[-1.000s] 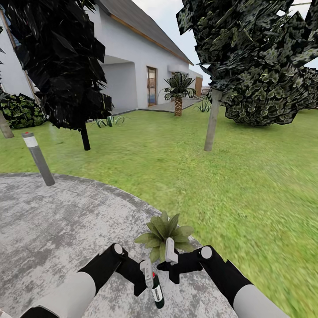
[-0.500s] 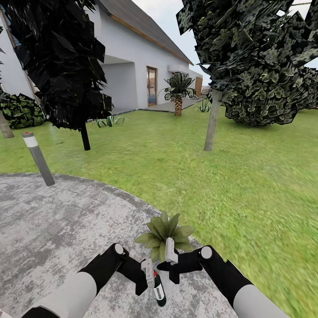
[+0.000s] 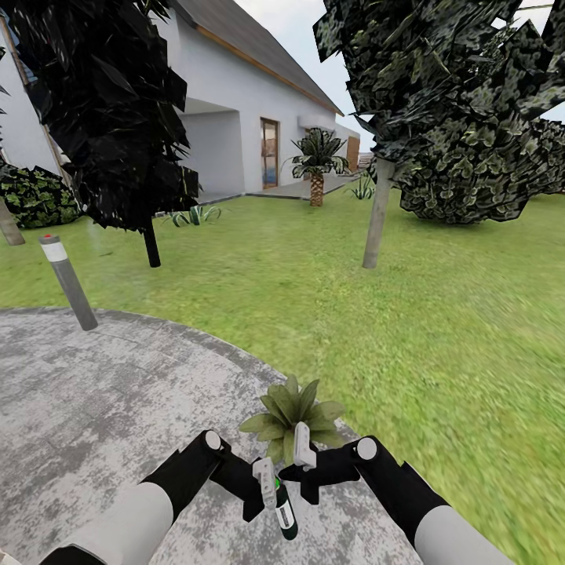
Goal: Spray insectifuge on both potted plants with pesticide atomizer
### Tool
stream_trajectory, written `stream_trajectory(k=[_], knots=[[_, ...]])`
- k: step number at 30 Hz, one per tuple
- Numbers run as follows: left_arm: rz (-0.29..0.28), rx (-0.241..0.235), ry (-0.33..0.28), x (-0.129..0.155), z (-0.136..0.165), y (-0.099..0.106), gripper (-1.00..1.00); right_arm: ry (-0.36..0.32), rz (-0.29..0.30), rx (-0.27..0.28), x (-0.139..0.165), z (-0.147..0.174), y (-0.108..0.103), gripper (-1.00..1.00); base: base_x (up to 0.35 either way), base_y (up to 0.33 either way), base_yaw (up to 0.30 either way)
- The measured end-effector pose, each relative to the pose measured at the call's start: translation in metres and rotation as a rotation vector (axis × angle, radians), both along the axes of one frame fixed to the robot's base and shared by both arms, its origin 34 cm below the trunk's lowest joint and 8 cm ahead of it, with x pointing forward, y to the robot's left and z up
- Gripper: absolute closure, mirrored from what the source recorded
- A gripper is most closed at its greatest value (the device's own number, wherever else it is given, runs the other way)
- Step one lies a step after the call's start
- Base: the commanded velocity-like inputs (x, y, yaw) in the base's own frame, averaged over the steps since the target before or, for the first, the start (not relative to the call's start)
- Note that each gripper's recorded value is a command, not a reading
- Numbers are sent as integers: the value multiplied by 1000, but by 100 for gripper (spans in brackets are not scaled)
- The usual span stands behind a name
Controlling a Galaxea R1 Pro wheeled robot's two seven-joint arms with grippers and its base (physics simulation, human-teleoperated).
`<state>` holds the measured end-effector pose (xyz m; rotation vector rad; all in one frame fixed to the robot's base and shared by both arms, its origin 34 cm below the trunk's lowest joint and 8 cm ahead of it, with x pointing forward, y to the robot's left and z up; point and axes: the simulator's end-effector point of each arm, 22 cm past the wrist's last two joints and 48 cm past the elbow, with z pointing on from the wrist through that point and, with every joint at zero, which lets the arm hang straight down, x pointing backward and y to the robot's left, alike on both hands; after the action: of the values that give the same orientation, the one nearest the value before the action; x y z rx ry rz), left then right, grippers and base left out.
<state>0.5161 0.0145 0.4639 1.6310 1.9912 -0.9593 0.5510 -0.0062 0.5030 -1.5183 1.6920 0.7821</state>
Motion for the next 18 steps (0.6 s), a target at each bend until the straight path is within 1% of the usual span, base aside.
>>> stream_trajectory(k=[5,7,8,10,14,16,17,18], knots=[[-1,7,2,-1,-2,3,100,0,0,0,0,0,0,100,0,0,0],[0,17,6,-3,-6,9,100,0,0,0,0,0,0,100,0,0,0],[3,29,12,-5,-10,16,100,0,0,0,0,0,0,100,0,0,0],[17,67,20,-5,-20,41,100,1,0,-1,0,-1,0,100,0,0,0],[45,119,28,-3,-31,81,100,1,1,-2,0,-1,0,100,0,0,0],[65,154,29,0,-36,107,100,0,1,-4,0,-1,0,100,0,0,0],[73,166,30,1,-38,117,100,0,1,-4,0,-1,-1,100,0,0,0],[85,186,30,2,-40,133,100,1,1,-4,0,-1,-1,100,0,0,0]])
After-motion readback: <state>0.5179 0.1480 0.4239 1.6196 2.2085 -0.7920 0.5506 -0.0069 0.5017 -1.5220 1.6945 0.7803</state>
